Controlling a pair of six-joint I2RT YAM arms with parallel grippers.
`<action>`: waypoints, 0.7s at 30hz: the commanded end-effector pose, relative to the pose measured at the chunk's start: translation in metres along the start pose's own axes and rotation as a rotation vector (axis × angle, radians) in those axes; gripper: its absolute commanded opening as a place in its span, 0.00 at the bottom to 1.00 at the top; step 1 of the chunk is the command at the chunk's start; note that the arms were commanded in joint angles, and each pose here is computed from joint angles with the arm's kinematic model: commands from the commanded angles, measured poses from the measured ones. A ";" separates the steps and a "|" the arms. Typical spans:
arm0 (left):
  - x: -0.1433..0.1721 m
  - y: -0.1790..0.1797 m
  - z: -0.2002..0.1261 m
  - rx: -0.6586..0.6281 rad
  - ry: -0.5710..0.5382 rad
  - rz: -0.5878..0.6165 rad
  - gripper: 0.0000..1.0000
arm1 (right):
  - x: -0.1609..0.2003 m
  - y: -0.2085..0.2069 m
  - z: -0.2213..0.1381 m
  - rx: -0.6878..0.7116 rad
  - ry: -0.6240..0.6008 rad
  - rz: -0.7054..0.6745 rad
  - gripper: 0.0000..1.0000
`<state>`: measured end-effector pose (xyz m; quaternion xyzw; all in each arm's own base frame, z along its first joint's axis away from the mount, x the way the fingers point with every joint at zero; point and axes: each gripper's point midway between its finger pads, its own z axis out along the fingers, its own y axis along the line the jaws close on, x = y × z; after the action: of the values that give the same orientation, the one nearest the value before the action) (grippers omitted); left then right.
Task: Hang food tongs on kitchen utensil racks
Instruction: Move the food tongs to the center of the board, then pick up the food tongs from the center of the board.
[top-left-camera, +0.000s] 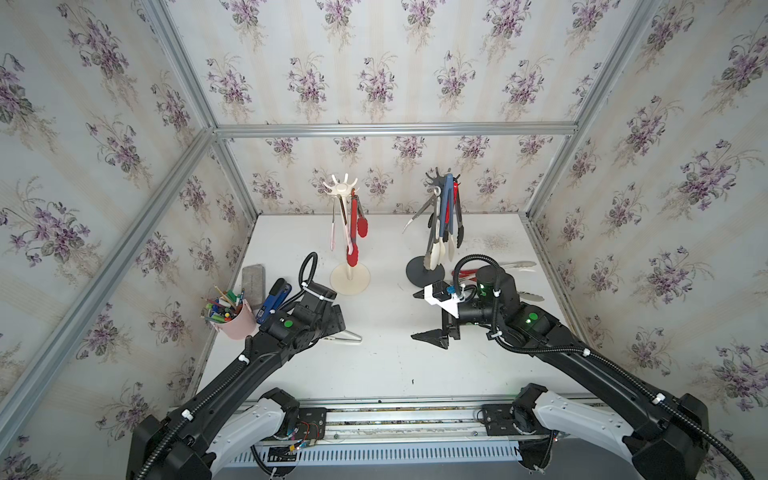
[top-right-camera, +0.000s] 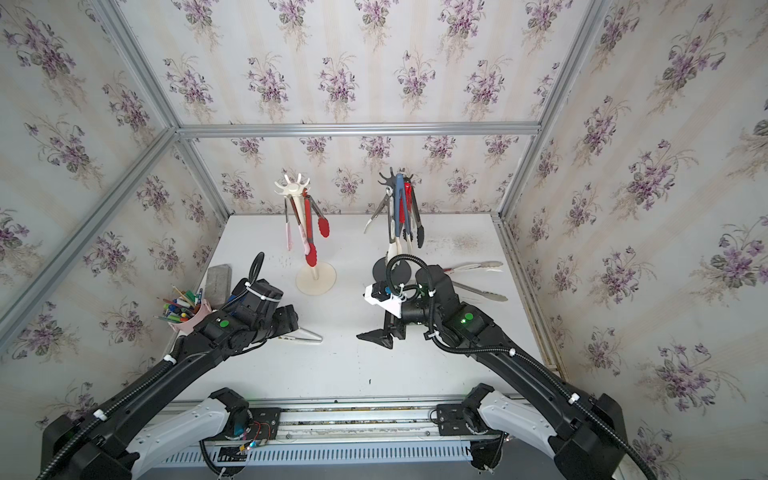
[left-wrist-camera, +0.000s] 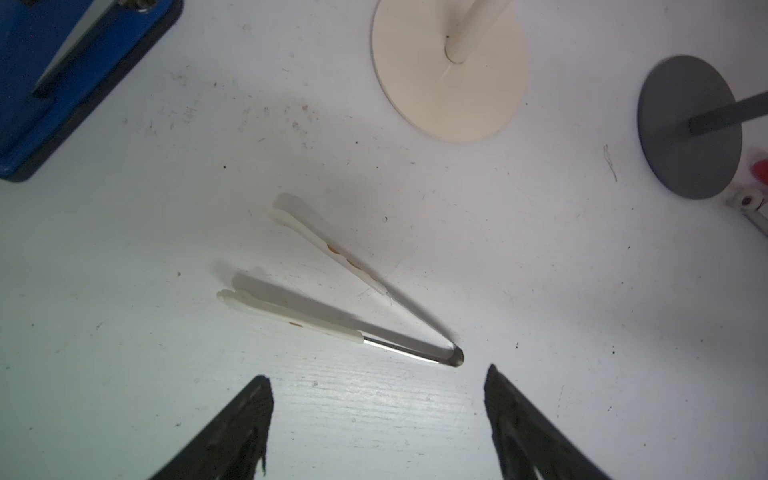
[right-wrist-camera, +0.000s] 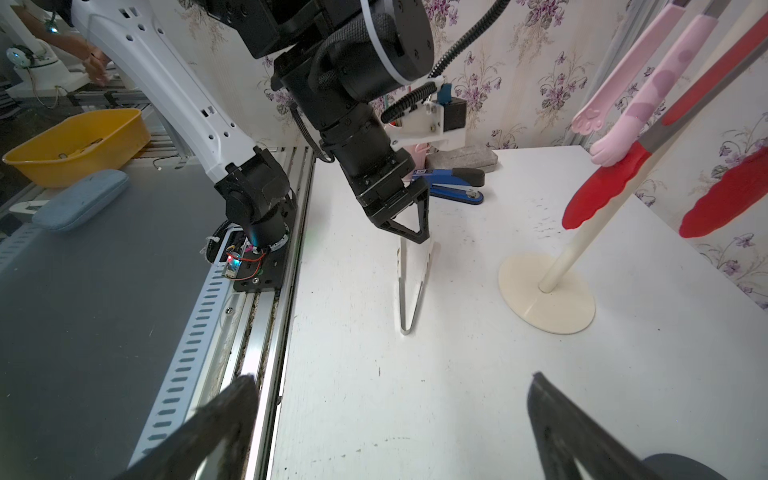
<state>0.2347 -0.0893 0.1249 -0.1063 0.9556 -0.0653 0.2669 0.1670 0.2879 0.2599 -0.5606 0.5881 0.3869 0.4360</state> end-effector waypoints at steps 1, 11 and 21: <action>-0.003 -0.011 -0.003 0.048 0.001 0.226 0.81 | -0.002 0.000 0.000 -0.007 -0.004 -0.031 1.00; 0.011 -0.042 -0.005 0.253 0.019 0.623 0.82 | -0.001 -0.002 0.001 -0.003 0.006 -0.042 1.00; 0.015 -0.032 0.000 0.213 0.034 0.949 0.82 | 0.003 -0.003 0.001 -0.006 0.020 -0.043 1.00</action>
<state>0.2291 -0.1275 0.1262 0.2985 0.9129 -0.0644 0.2710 0.1703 0.2873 0.2555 -0.5702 0.5898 0.3764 0.4305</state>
